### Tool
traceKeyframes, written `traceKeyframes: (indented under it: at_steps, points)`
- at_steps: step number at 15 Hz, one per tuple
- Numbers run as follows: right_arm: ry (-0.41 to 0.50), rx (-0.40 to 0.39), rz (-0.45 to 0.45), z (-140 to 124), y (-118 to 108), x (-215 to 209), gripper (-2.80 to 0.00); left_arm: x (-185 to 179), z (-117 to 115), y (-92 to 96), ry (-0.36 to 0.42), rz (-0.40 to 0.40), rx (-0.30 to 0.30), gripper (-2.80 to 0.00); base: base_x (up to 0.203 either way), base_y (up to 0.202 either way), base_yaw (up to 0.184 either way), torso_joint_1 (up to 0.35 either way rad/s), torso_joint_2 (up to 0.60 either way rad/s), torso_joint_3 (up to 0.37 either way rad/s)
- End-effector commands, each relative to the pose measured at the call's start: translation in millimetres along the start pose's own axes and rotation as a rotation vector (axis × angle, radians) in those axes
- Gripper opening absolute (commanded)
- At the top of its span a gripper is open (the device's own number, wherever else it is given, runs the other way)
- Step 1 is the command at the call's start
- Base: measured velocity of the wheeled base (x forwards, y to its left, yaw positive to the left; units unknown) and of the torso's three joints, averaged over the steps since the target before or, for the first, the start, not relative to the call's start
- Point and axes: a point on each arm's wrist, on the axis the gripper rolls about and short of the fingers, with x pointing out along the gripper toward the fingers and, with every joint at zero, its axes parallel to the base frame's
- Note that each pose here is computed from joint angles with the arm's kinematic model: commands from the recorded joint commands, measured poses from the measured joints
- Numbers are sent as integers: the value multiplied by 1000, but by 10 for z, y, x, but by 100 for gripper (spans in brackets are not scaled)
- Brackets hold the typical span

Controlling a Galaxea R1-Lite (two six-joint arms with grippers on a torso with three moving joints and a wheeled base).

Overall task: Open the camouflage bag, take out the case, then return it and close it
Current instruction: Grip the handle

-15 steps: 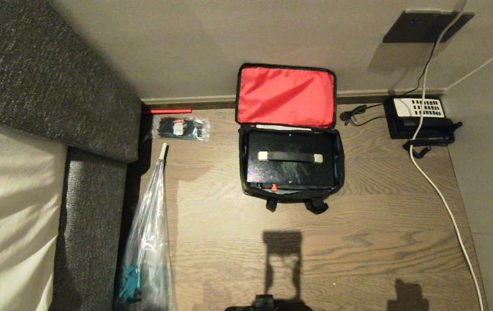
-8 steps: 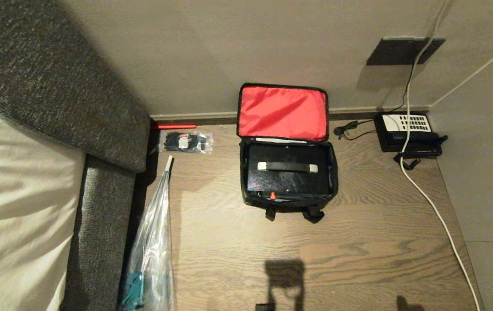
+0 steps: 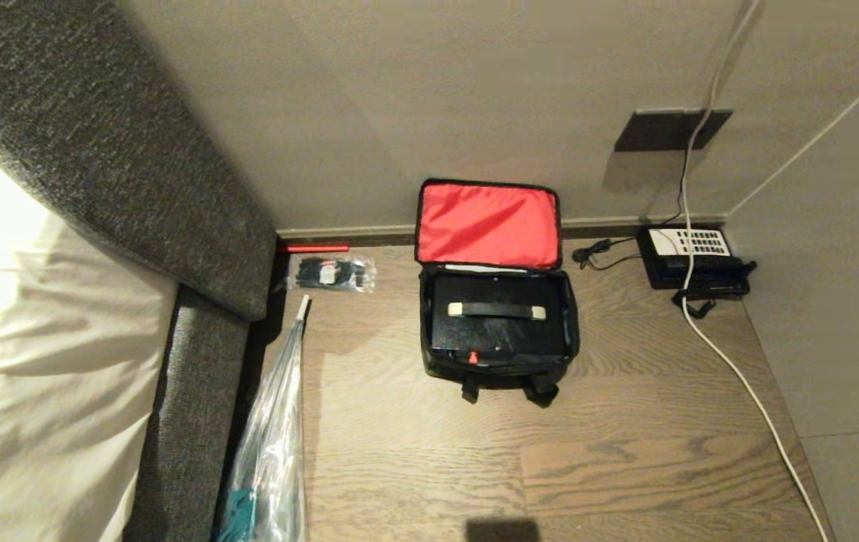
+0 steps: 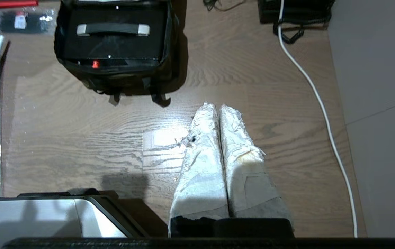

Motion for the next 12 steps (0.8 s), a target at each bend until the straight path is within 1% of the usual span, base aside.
traceKeyframes:
  at_steps: [1,5,7,10,12]
  points:
    - [2,0,0,2,0,2,-280,-1,-1,0,-1,1,1,-280,0,0,0,-2,-6,80]
    - [2,0,0,2,0,2,-280,-1,-1,0,-1,1,0,-280,0,0,0,1,2,19]
    - [1,-46,9,-2,2,4,-280,-1,-1,0,-1,1,1,-280,0,0,0,0,0,0]
    - [6,-43,10,-2,2,2,-280,-1,-1,0,-1,1,1,-280,0,0,0,0,0,0]
    - [-13,-45,5,25,2,-2,-280,-1,-1,0,-1,1,0,-280,0,0,0,0,0,0]
